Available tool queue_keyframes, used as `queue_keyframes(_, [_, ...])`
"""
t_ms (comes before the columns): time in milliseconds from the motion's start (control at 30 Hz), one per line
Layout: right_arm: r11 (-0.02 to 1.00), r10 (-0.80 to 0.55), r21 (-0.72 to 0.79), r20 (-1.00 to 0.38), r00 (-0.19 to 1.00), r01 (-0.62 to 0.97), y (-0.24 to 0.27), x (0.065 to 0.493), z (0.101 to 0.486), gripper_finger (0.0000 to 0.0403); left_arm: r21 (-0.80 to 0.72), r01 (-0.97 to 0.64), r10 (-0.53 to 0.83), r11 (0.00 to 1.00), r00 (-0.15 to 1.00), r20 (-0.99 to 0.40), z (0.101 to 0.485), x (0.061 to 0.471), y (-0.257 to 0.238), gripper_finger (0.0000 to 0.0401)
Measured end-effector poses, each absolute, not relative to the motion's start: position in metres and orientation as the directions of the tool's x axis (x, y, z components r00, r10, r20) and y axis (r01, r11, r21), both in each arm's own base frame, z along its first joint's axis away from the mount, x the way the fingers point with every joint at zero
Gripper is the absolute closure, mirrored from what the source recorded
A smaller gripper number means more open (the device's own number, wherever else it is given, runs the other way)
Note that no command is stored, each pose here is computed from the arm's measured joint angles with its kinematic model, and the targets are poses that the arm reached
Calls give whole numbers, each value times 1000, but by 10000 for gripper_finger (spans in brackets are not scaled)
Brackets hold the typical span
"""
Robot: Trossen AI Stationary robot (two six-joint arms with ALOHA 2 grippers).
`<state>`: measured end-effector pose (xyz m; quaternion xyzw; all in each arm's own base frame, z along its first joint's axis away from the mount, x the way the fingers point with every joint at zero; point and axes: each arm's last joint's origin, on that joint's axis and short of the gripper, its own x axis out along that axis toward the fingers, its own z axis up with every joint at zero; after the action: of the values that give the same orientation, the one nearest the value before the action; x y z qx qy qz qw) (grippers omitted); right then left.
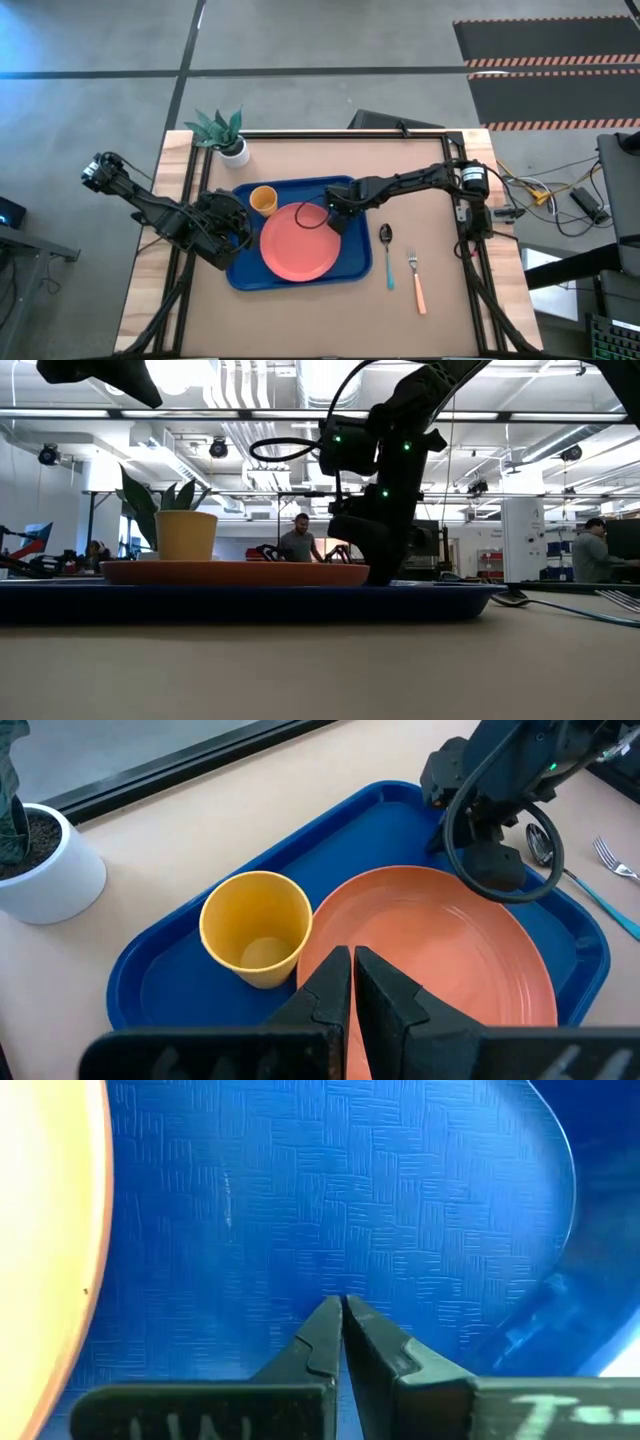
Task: Pick and place plate/cup/fork/spoon on tray
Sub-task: Adjust the blue tray
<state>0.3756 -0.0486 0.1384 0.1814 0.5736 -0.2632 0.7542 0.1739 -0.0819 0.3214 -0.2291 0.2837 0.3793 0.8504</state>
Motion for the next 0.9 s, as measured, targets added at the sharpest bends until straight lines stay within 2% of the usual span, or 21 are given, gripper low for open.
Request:
queue_keyframes(133, [795,-189,-37,-964,188,605,-48,374,138,394,-175,-775,515,608,552,-656,321,174,-82,401])
queue_keyframes(400, [794,-183,-98,-980,83,600,-47,364,137,394,-175,-775,515,607,551,-656,321,174,-82,401])
queue_keyframes(600, [798,-177,-87,-980,93,597,-42,363,144,394,-175,-775,515,607,552,-656,321,174,-82,401])
queue_keyframes(700, [804,-174,-59,-975,139,591,-38,365,161,394,-176,-775,514,607,552,-656,321,174,-82,401])
queue_keyframes(900, [790,-265,-6,-905,333,614,-40,362,226,394,-175,-775,515,607,552,-656,321,174,-82,401])
